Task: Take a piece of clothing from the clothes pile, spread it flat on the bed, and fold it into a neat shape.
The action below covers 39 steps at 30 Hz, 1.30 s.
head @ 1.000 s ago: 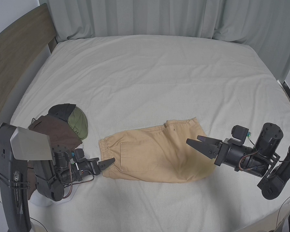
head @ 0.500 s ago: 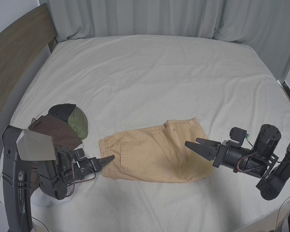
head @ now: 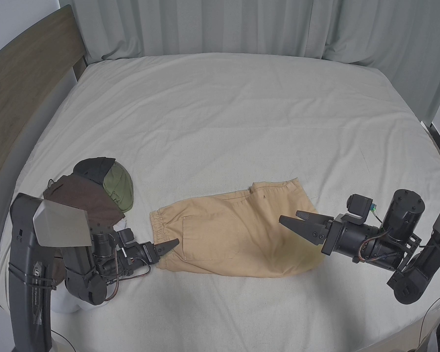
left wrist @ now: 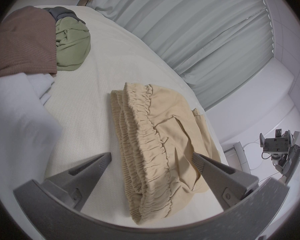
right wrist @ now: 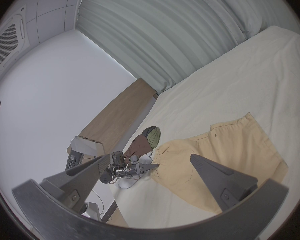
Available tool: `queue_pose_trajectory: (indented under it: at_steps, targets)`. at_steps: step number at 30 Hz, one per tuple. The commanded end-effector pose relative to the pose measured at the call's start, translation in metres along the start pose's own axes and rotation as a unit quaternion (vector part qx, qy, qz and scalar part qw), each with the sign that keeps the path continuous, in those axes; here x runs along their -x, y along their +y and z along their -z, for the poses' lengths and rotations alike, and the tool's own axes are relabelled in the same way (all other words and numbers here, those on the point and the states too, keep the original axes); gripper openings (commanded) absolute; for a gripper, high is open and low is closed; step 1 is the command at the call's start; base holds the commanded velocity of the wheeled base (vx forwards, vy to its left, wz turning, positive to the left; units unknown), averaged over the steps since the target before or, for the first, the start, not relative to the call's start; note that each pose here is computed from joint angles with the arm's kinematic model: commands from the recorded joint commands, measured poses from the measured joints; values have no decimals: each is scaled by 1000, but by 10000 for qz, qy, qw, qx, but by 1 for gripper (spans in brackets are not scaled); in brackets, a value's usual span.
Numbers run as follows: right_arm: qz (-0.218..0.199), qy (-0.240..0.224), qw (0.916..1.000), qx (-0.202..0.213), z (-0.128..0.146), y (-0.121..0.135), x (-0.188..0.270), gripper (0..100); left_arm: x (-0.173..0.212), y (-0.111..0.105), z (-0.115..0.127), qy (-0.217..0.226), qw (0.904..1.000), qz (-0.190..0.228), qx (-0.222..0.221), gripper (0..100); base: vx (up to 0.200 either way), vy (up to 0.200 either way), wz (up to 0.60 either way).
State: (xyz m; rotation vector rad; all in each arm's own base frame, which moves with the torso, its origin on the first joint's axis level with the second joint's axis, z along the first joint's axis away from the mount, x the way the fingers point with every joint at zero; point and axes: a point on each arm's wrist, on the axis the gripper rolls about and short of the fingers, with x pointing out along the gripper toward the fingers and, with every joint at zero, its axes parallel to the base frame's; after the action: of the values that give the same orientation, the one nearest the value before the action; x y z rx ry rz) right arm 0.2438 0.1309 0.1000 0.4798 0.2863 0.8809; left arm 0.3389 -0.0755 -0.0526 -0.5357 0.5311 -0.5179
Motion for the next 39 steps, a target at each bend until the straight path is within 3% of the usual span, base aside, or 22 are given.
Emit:
queue_pose_trajectory:
  at_steps: [1,9,28,29,39]
  targets:
    - [-6,10,10000,-3,1,0,0,100,-2,1,2,13,10000,10,49,100,0,0,0]
    - [-2,32,10000,-13,2,0,-1,100,-12,-5,-5,-256,9992,-38,299,100,0,0,0]
    - [1,38,10000,-16,2,-1,-1,100,-14,-7,-4,-257,9991,-21,328,100,0,0,0]
    - [1,38,10000,-16,2,-1,-1,100,-14,-7,-4,-257,9991,-21,328,0,0,0,0]
    - [8,50,10000,-23,3,-1,-1,100,-14,-6,-4,-262,9990,-25,361,0,0,0,0]
